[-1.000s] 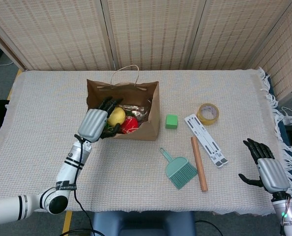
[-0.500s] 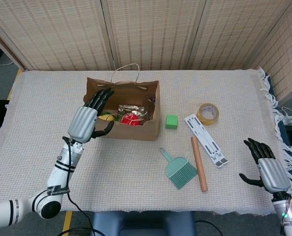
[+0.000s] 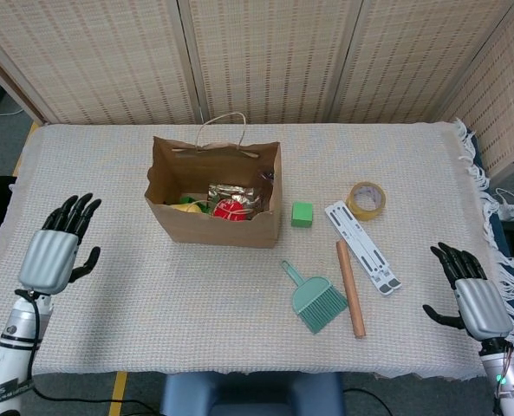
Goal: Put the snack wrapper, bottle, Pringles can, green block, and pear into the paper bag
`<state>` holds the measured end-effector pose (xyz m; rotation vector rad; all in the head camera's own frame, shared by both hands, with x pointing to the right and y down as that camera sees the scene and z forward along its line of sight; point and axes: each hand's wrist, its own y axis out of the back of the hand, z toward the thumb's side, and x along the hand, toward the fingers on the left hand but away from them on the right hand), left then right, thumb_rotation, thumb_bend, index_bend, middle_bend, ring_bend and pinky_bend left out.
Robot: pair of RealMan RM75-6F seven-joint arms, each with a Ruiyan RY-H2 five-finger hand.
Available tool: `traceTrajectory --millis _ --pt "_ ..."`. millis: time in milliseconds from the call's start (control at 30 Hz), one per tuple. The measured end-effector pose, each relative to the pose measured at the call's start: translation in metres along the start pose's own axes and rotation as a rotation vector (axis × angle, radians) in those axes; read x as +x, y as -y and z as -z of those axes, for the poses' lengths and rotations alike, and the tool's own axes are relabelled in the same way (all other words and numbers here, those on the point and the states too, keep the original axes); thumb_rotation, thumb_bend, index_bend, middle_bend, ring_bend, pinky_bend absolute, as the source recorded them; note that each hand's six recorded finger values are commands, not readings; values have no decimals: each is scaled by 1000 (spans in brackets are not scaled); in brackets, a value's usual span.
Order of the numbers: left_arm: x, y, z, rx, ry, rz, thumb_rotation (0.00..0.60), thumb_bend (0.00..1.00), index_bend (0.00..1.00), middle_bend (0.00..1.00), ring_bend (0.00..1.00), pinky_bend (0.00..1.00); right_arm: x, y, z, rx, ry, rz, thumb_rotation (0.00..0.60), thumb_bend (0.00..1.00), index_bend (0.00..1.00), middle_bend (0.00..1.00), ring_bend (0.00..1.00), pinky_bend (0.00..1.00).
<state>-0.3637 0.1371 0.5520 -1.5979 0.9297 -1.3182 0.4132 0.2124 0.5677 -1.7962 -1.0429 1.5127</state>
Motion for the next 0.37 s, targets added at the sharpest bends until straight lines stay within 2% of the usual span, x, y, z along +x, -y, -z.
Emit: traceTrajectory --millis 133,233,367 --pt "-49 20 37 15 -108 69 600 425 0 0 0 108 0 1 0 20 -1 5 600 114 0 0 0 0" --pt "-75 28 57 48 -151 63 600 423 0 0 0 84 -1 0 1 33 1 11 600 114 0 0 0 0" --pt "-94 35 76 137 -147 44 600 419 0 0 0 74 -2 0 2 50 0 22 600 114 0 0 0 0"
